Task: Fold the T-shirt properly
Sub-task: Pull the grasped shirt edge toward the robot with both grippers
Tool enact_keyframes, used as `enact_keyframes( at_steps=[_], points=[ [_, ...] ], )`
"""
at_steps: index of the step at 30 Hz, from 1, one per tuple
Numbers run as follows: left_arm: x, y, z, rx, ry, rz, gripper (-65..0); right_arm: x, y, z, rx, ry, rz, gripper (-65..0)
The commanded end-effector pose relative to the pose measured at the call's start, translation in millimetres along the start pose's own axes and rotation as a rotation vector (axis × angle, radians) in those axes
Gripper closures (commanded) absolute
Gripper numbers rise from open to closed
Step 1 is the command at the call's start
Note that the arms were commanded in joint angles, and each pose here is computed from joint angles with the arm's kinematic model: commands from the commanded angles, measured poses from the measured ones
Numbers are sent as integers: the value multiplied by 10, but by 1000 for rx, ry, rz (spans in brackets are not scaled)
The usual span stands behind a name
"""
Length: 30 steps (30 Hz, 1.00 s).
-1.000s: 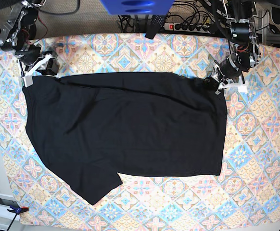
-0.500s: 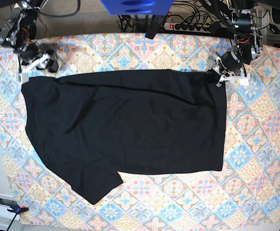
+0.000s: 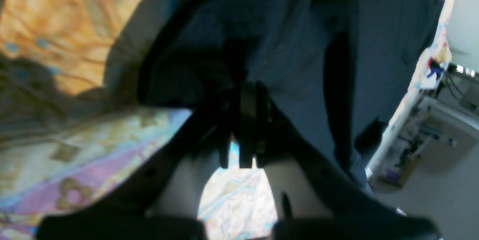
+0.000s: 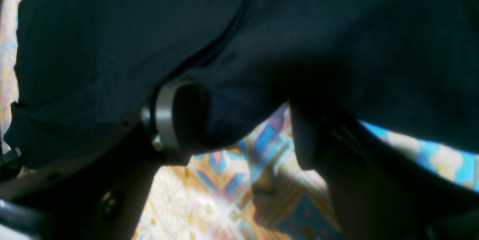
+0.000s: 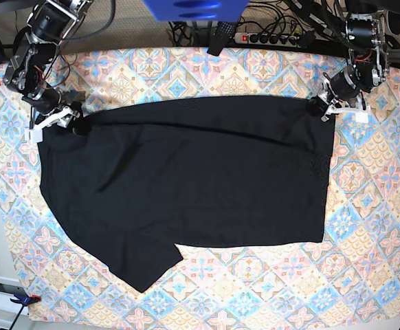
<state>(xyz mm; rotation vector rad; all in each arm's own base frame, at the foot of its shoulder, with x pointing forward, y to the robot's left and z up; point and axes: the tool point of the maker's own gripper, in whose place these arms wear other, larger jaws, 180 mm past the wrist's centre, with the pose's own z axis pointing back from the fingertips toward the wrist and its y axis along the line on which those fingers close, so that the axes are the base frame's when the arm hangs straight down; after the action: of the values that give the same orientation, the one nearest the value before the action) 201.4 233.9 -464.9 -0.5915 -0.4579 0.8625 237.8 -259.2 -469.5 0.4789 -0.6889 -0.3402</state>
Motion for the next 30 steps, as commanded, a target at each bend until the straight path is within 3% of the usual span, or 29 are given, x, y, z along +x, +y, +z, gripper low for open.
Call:
enact_keyframes(
  at_steps=[1, 10, 14, 22, 24, 26, 30],
  points=[
    [71, -68, 33, -21, -14, -13, 0, 63, -58, 23, -18, -12, 7, -385],
    [24, -8, 51, -8, -5, -9, 0, 140, -483, 182, -87, -88, -113, -384],
    [16, 23, 64, 0, -3, -12, 0, 229, -667, 316, -124, -95, -111, -384],
    [83, 40, 97, 11, -8, -30, 0, 271, -707, 355, -134, -97, -103, -377],
    [83, 40, 97, 11, -8, -30, 0, 266, -695, 348, -132, -94, -100, -340],
    [78, 39, 95, 11, -6, -31, 0, 266, -694, 349, -132, -91, -99, -259],
    [25, 118, 123, 27, 4, -26, 0, 228, -707, 361, -135, -83, -101, -24]
  ],
)
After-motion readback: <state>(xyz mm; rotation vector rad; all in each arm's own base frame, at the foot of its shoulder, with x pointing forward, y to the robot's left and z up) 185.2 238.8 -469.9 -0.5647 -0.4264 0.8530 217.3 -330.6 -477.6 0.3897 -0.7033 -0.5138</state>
